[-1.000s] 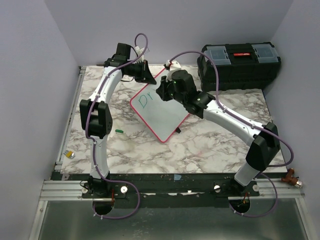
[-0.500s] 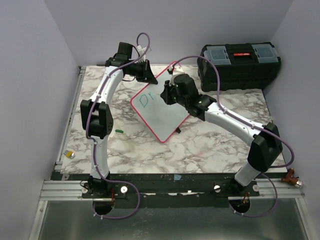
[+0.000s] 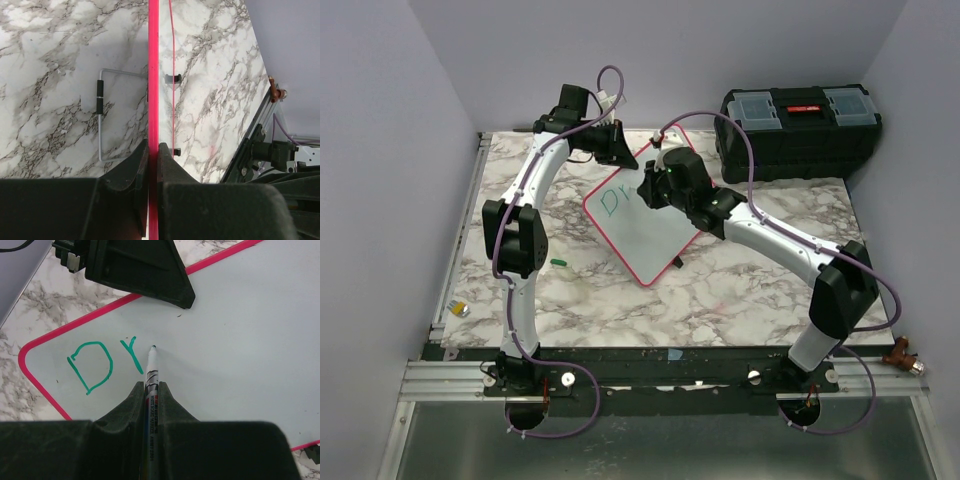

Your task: Write a sentence on the whiteboard

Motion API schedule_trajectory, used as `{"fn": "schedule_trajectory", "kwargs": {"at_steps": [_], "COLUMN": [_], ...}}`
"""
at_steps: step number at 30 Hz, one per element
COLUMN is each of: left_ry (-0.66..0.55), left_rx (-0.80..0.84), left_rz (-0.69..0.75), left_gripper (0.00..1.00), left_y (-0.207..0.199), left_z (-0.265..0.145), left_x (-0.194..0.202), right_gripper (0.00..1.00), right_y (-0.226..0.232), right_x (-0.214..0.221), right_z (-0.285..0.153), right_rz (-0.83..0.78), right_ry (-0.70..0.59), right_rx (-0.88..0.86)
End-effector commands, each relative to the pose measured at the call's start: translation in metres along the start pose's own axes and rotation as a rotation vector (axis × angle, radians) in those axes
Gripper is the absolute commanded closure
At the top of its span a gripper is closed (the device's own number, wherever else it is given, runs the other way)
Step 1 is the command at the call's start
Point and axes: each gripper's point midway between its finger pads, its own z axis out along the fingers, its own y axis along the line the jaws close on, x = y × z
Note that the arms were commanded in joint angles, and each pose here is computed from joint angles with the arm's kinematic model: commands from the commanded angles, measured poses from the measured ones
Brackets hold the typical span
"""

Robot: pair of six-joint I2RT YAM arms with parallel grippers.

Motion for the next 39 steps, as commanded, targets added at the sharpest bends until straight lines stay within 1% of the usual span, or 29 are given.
{"fn": "schedule_trajectory", "kwargs": {"at_steps": [1, 8, 12, 22, 30, 39], "left_ry": [0.034, 0.033, 0.034, 0.036, 0.037, 0.035], "left_rx": [0.001, 0.000, -0.004, -0.003, 0.000, 0.001], "left_rz": [0.051, 0.054, 0.057, 0.055, 0.055, 0.057], "left_gripper": [1.00, 1.00, 1.00, 1.00, 1.00, 1.00], "left_y": [-0.014, -0.014, -0.014, -0.014, -0.016, -0.017], "left_z": [0.005, 0.005, 0.005, 0.005, 0.007, 0.009], "left_x": [0.009, 0.008, 0.009, 0.010, 0.011, 0.009], "right_gripper": [1.00, 0.99, 1.00, 0.99, 0.99, 0.99], "right_y": [0.007, 0.000, -0.011, -0.019, -0.006, 0.002], "right_x": [-0.013, -0.006, -0.001, 0.000, -0.013, 0.007], "right_z": [0.008, 0.011, 0.011, 0.014, 0.017, 0.020], "right_rz": [0.020, 0.014, 0.004, -0.004, -0.001, -0.001], "right_ry": [-0.031, -0.017, -0.003, 0.002, -0.018, 0.029], "right_rx": [-0.031, -0.010, 0.030, 0.050, -0.011, -0.071]}}
